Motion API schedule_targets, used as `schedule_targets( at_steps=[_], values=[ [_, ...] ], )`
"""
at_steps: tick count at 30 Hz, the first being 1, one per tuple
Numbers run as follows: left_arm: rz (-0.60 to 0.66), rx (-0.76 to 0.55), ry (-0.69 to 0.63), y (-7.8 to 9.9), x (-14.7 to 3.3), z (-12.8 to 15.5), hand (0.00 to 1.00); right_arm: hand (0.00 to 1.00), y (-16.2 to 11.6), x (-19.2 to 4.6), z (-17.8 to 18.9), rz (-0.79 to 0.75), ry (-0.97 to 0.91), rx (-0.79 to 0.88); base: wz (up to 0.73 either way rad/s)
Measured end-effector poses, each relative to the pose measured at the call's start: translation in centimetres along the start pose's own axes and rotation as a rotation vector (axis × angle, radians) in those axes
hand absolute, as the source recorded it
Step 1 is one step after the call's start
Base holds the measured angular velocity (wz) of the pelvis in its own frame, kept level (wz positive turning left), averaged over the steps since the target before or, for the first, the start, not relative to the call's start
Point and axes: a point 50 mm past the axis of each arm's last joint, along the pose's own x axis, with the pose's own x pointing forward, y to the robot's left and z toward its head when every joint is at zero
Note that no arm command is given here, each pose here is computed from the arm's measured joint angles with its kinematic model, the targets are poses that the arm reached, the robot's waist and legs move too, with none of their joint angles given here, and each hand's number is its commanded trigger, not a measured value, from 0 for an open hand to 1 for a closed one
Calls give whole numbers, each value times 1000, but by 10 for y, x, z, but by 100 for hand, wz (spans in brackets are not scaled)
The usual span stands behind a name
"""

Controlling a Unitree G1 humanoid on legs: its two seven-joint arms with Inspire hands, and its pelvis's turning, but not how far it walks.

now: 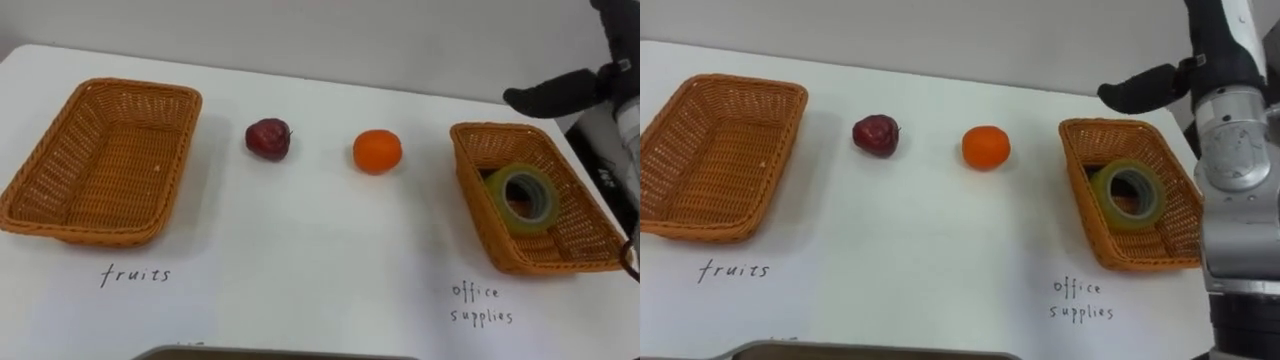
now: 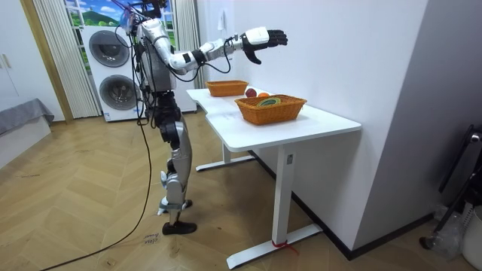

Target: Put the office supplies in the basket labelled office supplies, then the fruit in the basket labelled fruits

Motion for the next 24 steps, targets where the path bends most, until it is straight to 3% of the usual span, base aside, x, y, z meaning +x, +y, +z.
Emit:
schedule_targets(
  at_steps=[11,24],
  values=[
    [-25,13,2,-1,1,1,0,0,17,6,21,138,-76,-12,1],
    [-40,55,-7,1,1,2,0,0,34,8,14,282,-46,-50,14]
  ],
)
